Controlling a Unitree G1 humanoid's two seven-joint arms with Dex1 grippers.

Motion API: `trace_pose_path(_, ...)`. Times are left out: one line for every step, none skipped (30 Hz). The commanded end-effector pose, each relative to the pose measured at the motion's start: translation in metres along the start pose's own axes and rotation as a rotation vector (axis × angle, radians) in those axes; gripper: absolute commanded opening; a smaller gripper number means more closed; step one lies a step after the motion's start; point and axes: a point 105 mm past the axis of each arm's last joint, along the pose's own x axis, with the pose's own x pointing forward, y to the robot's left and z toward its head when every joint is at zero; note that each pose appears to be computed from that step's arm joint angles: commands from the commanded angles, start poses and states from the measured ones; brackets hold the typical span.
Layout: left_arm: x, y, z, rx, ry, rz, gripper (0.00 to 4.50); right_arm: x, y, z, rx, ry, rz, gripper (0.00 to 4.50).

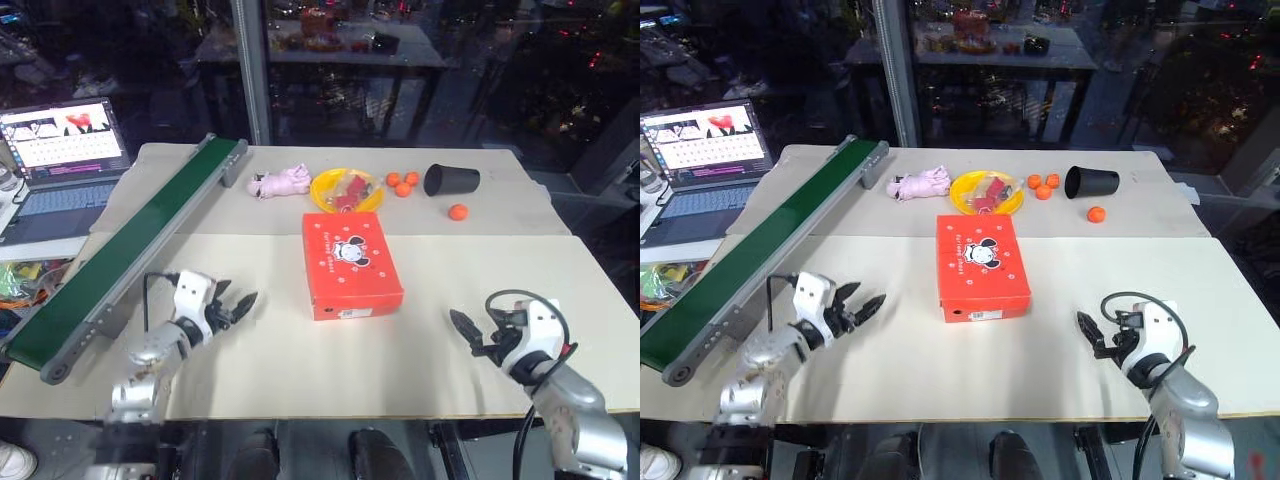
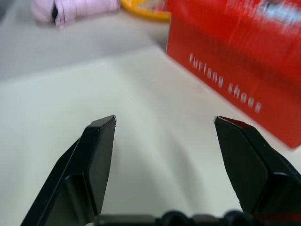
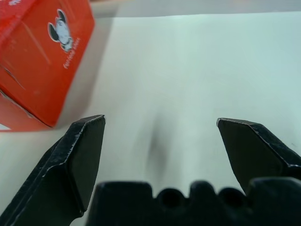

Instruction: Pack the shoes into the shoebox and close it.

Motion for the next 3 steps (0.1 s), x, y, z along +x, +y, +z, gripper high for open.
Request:
trace_pose_path(-0.0055, -0.0055, -0.0133, 0.018, -0.001, 0.012, 3.56, 0.0055, 0.0043, 0.0027, -0.036, -0.05, 0.001, 4.47)
trace_pose_path(-0.0057, -0.0069, -0.0137, 0.015, -0.009, 0.018, 3.56, 0.0074, 0.0039, 0.0019, -0.036, -0.053, -0.007, 4.47)
trace_pose_path(-0.0067, -0.0094, -0.0135, 0.007, -0.019, 0.012, 3.56, 0.01, 0.0035, 0.0028, -0.032, -0.062, -0.017, 4.47)
